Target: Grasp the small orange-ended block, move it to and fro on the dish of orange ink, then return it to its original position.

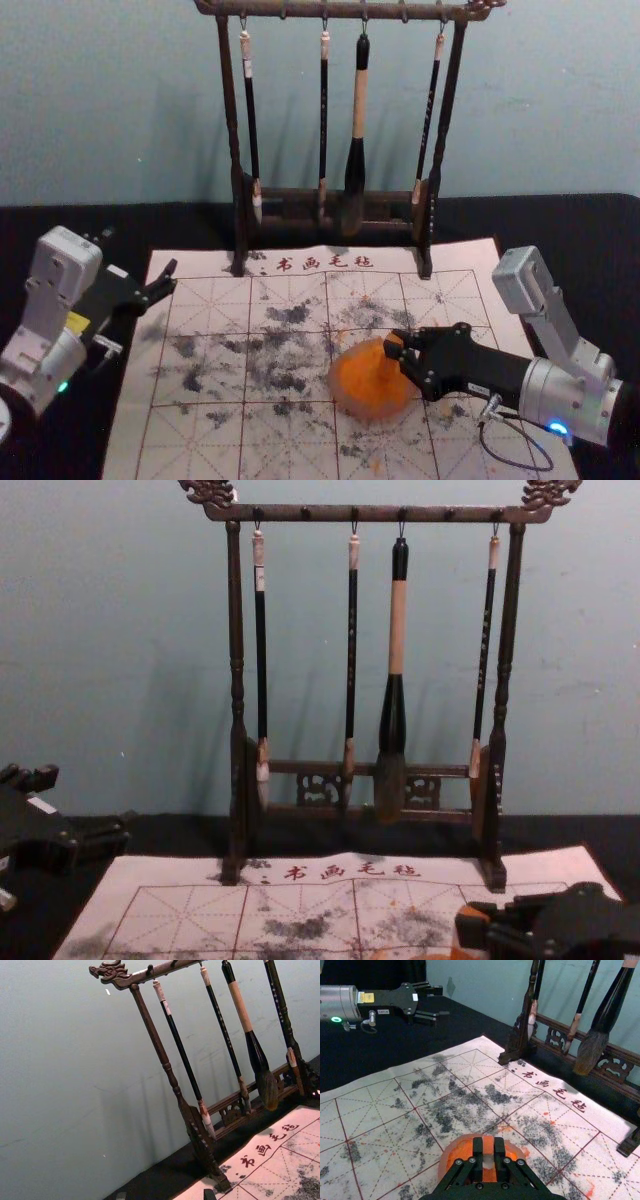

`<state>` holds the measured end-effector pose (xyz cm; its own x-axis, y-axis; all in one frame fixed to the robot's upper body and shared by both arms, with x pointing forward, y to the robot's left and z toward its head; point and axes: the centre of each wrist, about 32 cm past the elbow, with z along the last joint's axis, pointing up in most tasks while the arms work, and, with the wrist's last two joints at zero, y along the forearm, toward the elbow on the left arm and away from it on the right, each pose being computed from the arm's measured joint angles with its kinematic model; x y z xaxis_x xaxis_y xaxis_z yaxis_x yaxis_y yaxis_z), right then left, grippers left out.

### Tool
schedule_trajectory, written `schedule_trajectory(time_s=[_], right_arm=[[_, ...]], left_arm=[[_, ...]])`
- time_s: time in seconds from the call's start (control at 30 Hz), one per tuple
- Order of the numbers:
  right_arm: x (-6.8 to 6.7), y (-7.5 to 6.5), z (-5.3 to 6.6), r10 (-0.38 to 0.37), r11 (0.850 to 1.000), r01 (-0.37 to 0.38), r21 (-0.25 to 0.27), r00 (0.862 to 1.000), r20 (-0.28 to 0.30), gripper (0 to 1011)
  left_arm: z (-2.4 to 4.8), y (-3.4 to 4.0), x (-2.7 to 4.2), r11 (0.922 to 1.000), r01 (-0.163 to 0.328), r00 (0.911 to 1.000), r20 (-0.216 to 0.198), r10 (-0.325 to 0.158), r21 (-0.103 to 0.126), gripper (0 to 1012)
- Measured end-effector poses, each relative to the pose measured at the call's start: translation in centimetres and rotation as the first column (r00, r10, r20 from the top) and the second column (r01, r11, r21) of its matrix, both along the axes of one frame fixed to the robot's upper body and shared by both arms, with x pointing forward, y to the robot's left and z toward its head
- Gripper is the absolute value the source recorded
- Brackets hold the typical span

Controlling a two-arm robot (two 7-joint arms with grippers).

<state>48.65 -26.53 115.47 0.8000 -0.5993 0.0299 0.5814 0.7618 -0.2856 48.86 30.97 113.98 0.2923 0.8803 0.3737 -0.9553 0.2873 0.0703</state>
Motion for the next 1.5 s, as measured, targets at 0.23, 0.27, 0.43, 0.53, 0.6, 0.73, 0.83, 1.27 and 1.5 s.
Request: schedule_trajectory(time_s=[0.23,0.27,0.43,0.53,0.6,0.73,0.83,1.27,1.5], right_arm=[[-0.5,-0.2,0.1,0.003,1.000,-0.003,0.001,1.000,-0.006,93],[-0.6,-0.2,0.1,0.007,1.000,-0.007,0.001,1.000,-0.009,93],[-1.0,-0.2,0.1,0.020,1.000,-0.020,0.007,1.000,-0.013,93],[-1.1,0.0,0.0,0.029,1.000,-0.028,0.013,0.999,-0.015,93],[-1.1,0.1,0.0,0.033,0.999,-0.032,0.014,0.999,-0.016,93],[-1.0,0.4,-0.1,0.044,0.999,-0.044,0.019,0.999,-0.017,93],[-0.9,0.6,-0.2,0.048,0.999,-0.048,0.019,0.999,-0.017,93],[0.3,1.5,-0.5,0.052,0.999,-0.052,-0.005,0.999,-0.001,93],[0.8,1.4,-0.4,0.033,0.999,-0.033,-0.010,0.999,0.007,93]], left_arm=[[0.00,0.00,0.00,1.0000,0.000,1.0000,0.000,0.000,0.000,1001],[0.00,0.00,0.00,1.0000,0.000,1.0000,0.000,0.000,0.000,1001],[0.00,0.00,0.00,1.0000,0.000,1.0000,0.000,0.000,0.000,1001],[0.00,0.00,0.00,1.0000,0.000,1.0000,0.000,0.000,0.000,1001],[0.00,0.00,0.00,1.0000,0.000,1.0000,0.000,0.000,0.000,1001],[0.00,0.00,0.00,1.0000,0.000,1.0000,0.000,0.000,0.000,1001],[0.00,0.00,0.00,1.0000,0.000,1.0000,0.000,0.000,0.000,1001],[0.00,0.00,0.00,1.0000,0.000,1.0000,0.000,0.000,0.000,1001],[0.00,0.00,0.00,1.0000,0.000,1.0000,0.000,0.000,0.000,1001]])
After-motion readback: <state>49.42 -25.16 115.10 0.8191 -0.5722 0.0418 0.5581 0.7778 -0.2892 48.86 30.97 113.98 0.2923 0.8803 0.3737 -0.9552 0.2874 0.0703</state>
